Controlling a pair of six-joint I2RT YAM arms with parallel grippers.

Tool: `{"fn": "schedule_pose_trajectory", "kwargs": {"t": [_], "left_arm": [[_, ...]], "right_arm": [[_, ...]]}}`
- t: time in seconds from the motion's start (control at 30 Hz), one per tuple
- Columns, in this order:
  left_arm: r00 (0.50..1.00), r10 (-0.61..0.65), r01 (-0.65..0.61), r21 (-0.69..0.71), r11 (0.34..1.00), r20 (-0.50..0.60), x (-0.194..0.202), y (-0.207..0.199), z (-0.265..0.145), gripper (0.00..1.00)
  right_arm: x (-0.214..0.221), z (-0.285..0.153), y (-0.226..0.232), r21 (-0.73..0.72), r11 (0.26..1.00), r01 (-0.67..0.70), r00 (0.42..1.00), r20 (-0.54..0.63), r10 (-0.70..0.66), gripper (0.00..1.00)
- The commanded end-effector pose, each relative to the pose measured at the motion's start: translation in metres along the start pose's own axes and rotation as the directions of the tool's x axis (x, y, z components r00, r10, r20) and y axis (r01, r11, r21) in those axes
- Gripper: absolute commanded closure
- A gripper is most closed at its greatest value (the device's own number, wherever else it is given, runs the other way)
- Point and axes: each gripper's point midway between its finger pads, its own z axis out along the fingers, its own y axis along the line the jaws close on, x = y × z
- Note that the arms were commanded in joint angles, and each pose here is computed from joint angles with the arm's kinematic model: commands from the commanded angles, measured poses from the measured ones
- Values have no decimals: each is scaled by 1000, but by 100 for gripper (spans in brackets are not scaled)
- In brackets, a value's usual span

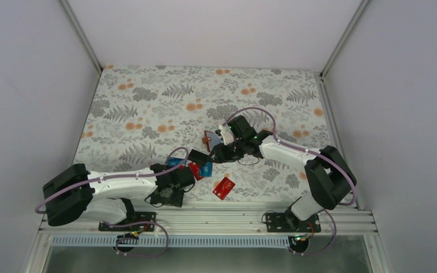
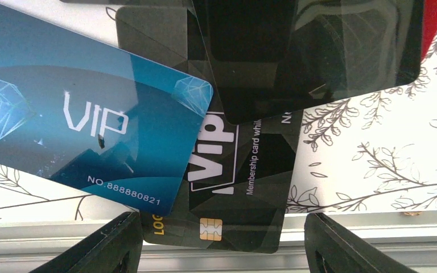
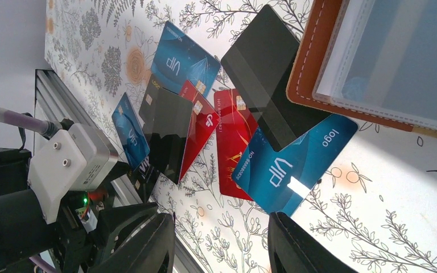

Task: Put the credit cards into the card holder

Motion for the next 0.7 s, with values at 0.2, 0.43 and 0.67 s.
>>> {"fn": "schedule_pose_trajectory", "kwargs": {"t": [0.2, 0.43, 0.67], "left_arm": [[999, -41, 42, -72, 997, 5, 2, 15, 6, 29], [998, -58, 59, -69, 996, 20, 1, 18, 1, 29], [999, -36, 36, -4, 999, 21, -1, 3, 10, 29]], "right_arm": [[0, 1, 3, 0, 1000, 29, 1000, 11, -29, 57], [0, 3, 1, 0, 1000, 23, 1000, 7, -23, 56], [1, 3, 1, 5, 1000, 22, 1000, 4, -22, 57]]}}
